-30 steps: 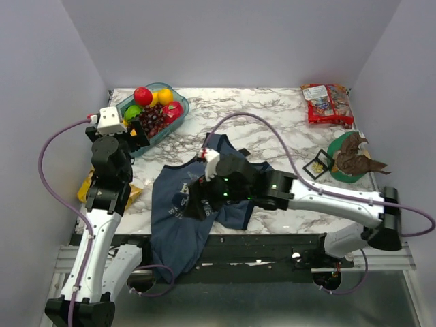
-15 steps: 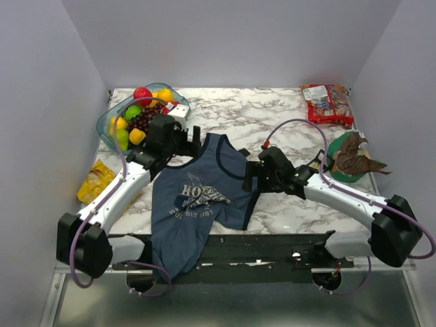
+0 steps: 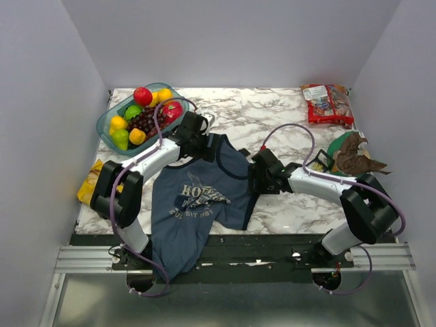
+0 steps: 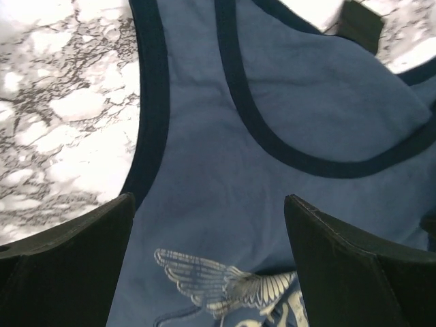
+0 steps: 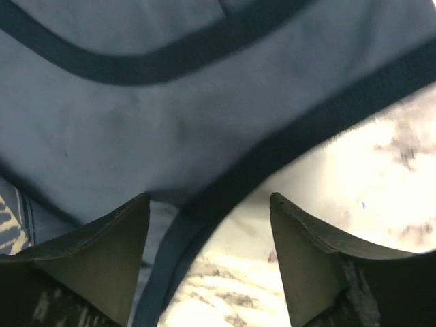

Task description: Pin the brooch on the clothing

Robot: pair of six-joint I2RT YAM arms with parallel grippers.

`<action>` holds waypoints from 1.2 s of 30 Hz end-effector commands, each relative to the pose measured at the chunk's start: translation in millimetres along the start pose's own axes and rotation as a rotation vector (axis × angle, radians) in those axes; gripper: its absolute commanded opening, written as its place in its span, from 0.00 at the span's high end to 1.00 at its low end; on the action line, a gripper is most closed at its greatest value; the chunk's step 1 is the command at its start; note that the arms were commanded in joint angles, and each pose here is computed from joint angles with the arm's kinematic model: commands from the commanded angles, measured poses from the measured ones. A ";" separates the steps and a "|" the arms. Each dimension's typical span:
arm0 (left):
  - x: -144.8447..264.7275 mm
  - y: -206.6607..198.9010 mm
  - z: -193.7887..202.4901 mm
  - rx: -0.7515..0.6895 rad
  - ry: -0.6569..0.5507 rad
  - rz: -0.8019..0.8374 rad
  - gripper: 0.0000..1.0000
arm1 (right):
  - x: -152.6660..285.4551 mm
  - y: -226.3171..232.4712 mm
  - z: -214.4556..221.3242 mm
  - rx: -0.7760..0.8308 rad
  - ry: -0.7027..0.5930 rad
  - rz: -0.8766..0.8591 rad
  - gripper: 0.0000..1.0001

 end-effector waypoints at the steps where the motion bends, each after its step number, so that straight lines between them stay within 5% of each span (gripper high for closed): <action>1: -20.7 7.8 7.1 -0.015 0.107 -0.059 0.01 | -17.0 -6.2 1.2 -0.013 0.003 0.037 0.23; 7: -52.4 16.6 8.0 -0.030 0.185 -0.112 0.02 | -30.8 -7.6 -2.7 -0.034 0.015 0.021 0.30; 13: -79.9 19.7 13.7 -0.041 0.256 -0.117 0.20 | -33.0 -14.0 -18.0 -0.045 0.002 0.013 0.54; 19: -98.7 21.5 23.1 -0.050 0.305 -0.111 0.66 | -31.6 -21.6 -42.2 -0.053 -0.028 -0.001 0.88; 21: -103.2 21.9 22.6 -0.053 0.303 -0.110 0.88 | -30.6 -21.6 -51.7 -0.045 -0.041 -0.012 0.99; 23: -105.9 21.8 18.8 -0.055 0.290 -0.108 1.00 | -31.6 -26.9 -62.7 -0.046 -0.051 -0.012 0.99; 28: -99.7 24.6 -16.2 -0.053 0.159 -0.154 1.00 | -24.9 -28.1 -107.2 -0.051 -0.107 -0.023 0.99; 36: -54.0 34.4 -131.2 -0.074 -0.244 -0.309 1.00 | -11.9 -41.0 -193.8 -0.058 -0.194 0.021 0.99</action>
Point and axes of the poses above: each gripper's point midway between its finger pads, its own x axis back along the fingers, its own y axis along the line the jaws close on, z = x × y, the point moved 7 cm from there along x, back along the fingers, and after that the axes turned 4 degrees about -x, right-handed, at the moved point
